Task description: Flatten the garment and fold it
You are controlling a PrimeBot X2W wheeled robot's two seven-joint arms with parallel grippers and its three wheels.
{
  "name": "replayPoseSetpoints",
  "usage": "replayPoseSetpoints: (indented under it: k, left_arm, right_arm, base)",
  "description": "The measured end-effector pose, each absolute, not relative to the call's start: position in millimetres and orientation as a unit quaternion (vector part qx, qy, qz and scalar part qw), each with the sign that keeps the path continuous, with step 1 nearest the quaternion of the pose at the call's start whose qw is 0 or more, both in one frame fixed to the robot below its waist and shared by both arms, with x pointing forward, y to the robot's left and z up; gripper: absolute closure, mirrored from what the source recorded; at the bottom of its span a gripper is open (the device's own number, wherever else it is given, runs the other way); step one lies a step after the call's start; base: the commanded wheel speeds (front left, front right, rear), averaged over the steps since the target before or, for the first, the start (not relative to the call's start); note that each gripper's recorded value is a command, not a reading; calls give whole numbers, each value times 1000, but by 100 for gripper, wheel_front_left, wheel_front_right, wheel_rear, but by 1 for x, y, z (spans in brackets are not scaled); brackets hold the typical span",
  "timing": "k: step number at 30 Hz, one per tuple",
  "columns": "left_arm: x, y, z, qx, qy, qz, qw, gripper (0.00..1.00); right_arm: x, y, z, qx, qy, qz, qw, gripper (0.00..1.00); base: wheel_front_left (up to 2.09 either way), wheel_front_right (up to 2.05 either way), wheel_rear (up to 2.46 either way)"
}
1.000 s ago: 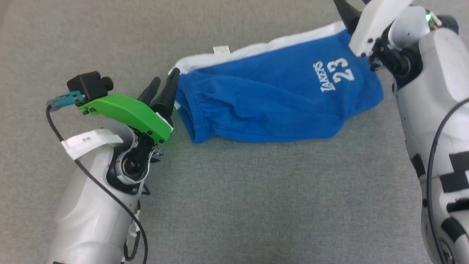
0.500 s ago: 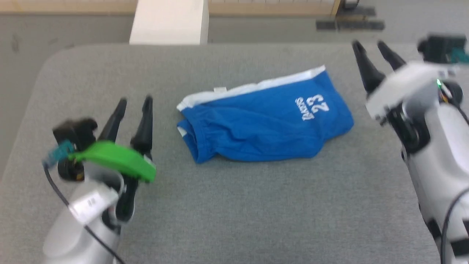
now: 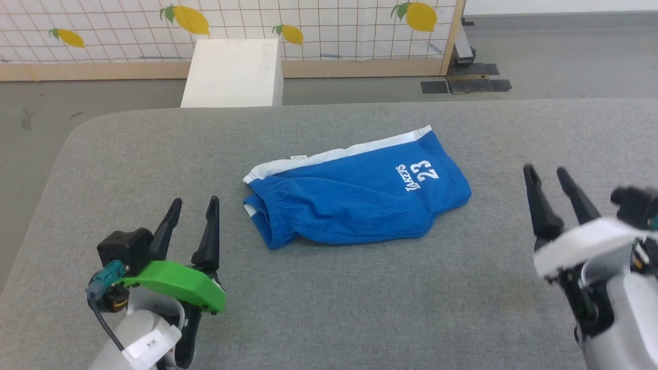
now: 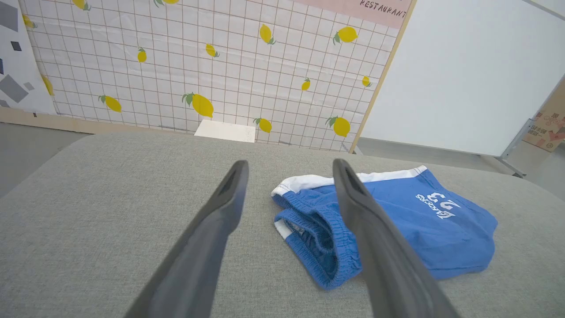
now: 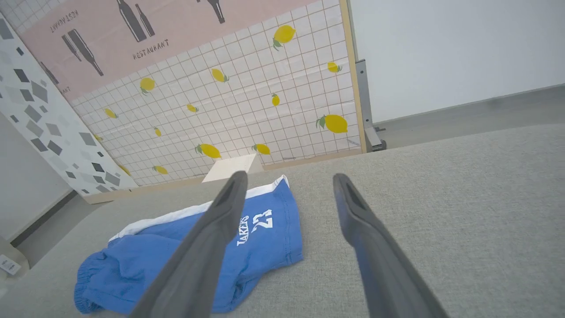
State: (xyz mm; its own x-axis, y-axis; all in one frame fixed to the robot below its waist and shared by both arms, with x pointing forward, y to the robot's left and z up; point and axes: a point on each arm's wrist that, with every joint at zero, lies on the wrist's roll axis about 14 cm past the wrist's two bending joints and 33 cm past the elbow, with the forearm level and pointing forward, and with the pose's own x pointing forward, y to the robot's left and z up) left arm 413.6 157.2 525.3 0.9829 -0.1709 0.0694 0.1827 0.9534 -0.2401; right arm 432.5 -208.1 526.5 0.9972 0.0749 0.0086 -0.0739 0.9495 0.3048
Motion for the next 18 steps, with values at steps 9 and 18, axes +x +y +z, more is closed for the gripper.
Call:
replayPoseSetpoints:
  k: [9, 18]
  left_arm:
    - [406, 162, 516, -137, -16, -68, 988, 0]
    - [408, 162, 514, -135, -20, -65, 989, 0]
  right_arm:
    - [397, -198, 495, 179, 41, 20, 983, 0]
    - [404, -197, 484, 164, 93, 24, 982, 0]
  base:
    - [0, 0, 0]
    - [0, 0, 0]
